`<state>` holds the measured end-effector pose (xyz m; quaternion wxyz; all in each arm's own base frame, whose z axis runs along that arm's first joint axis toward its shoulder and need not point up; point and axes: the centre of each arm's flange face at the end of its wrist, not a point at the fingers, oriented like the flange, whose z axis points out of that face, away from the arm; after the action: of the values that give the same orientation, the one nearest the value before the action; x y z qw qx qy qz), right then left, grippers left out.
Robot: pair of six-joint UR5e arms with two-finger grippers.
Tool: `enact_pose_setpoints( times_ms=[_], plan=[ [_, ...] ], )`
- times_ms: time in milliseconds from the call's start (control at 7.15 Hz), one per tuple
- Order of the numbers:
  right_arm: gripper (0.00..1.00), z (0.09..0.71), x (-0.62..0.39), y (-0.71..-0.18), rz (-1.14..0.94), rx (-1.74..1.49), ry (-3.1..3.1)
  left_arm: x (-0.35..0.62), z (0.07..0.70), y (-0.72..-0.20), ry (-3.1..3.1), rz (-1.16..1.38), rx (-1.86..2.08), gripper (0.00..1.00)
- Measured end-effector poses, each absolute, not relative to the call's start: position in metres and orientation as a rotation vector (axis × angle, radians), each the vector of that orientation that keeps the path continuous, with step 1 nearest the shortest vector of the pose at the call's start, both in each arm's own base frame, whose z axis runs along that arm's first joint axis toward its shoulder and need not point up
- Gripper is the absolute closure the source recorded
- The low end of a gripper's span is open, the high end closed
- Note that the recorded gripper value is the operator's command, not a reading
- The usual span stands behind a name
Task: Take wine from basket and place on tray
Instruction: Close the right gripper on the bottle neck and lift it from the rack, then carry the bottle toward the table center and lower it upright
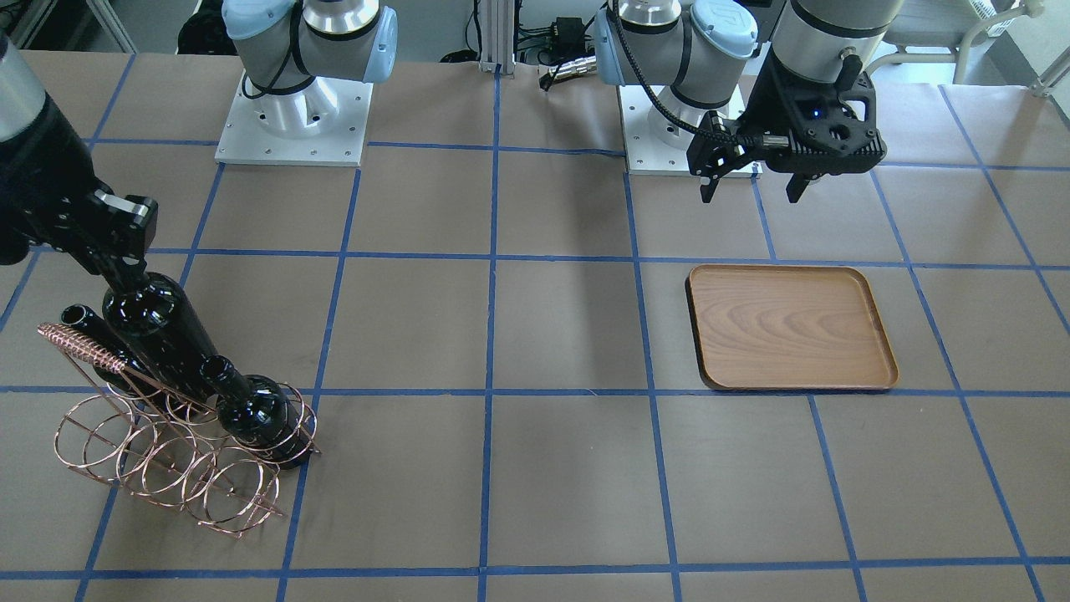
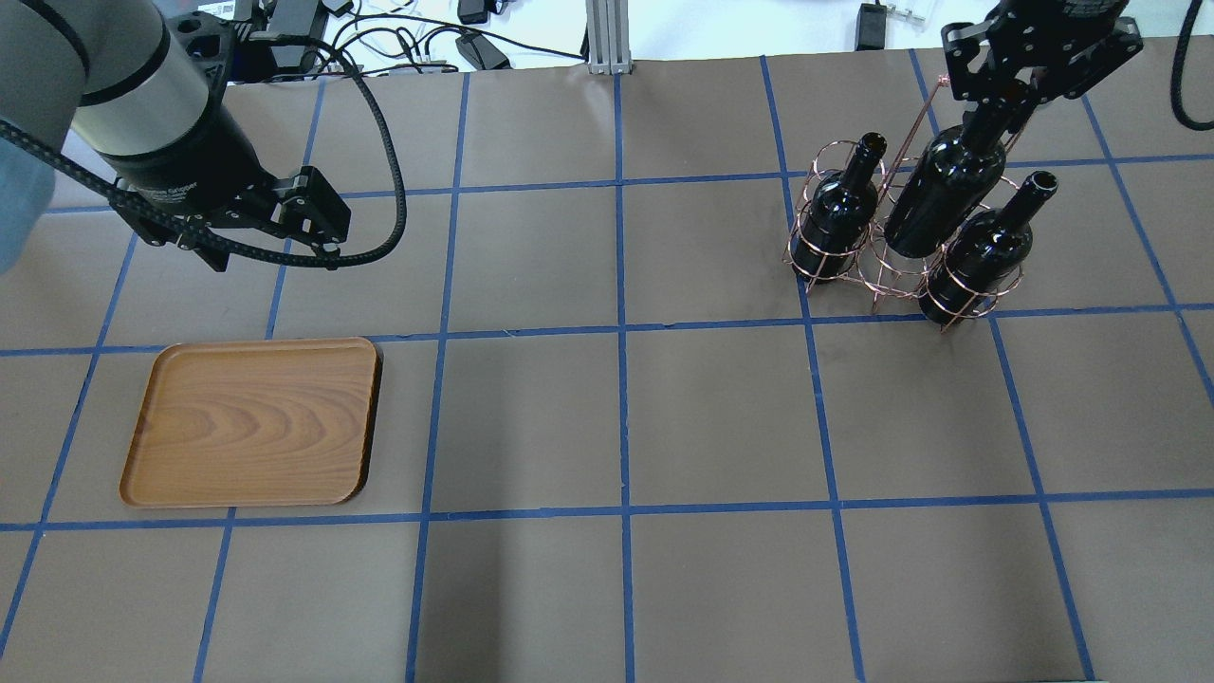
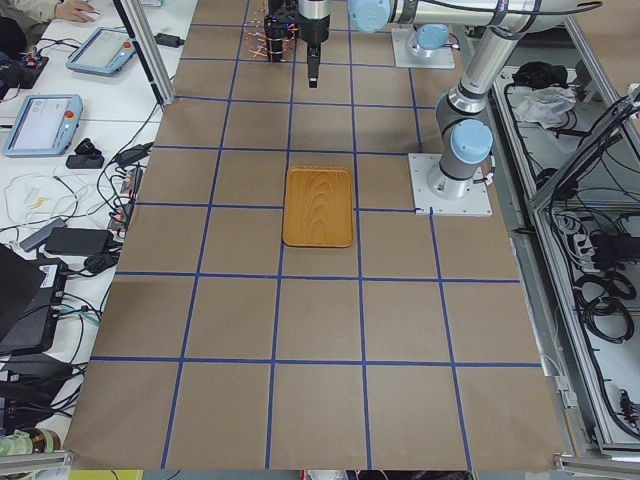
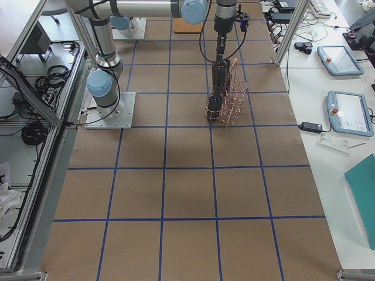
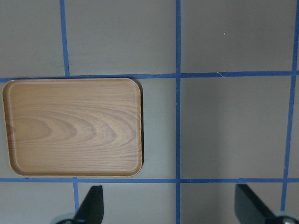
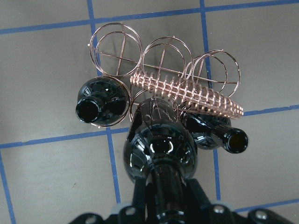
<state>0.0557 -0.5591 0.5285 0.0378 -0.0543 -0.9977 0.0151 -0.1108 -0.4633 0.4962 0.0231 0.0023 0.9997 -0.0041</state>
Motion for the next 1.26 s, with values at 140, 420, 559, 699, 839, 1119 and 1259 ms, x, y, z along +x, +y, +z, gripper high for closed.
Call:
enact_pose_setpoints(
  times_ms=[140,420,559,699,839,1119,1259],
  plan=[
    [0.91,0.545,0.058,-0.547,0.048,-0.17,-3.057,-0.111,0.496,-0.463,3.095,-0.014,0.006,0.0],
    [0.91,0.565,0.072,-0.528,0.064,-0.185,-3.059,-0.11,0.498,-0.463,3.095,-0.022,0.002,0.0],
    [0.91,0.568,0.085,-0.522,0.068,-0.206,-3.06,-0.11,0.499,-0.463,3.095,-0.027,0.001,0.0],
    [0.91,0.567,0.104,-0.518,0.069,-0.246,-3.063,-0.11,0.499,-0.464,3.095,-0.031,0.0,0.0],
    [0.91,0.565,0.13,-0.513,0.068,-0.298,-3.073,-0.109,0.499,-0.464,3.094,-0.034,-0.005,0.0],
    [0.92,0.556,0.188,-0.502,0.042,-0.418,-3.107,-0.103,0.499,-0.466,3.093,-0.033,-0.024,0.0],
    [0.92,0.548,0.218,-0.498,0.016,-0.457,-3.109,-0.098,0.5,-0.467,3.093,-0.037,-0.039,0.0]
  ],
)
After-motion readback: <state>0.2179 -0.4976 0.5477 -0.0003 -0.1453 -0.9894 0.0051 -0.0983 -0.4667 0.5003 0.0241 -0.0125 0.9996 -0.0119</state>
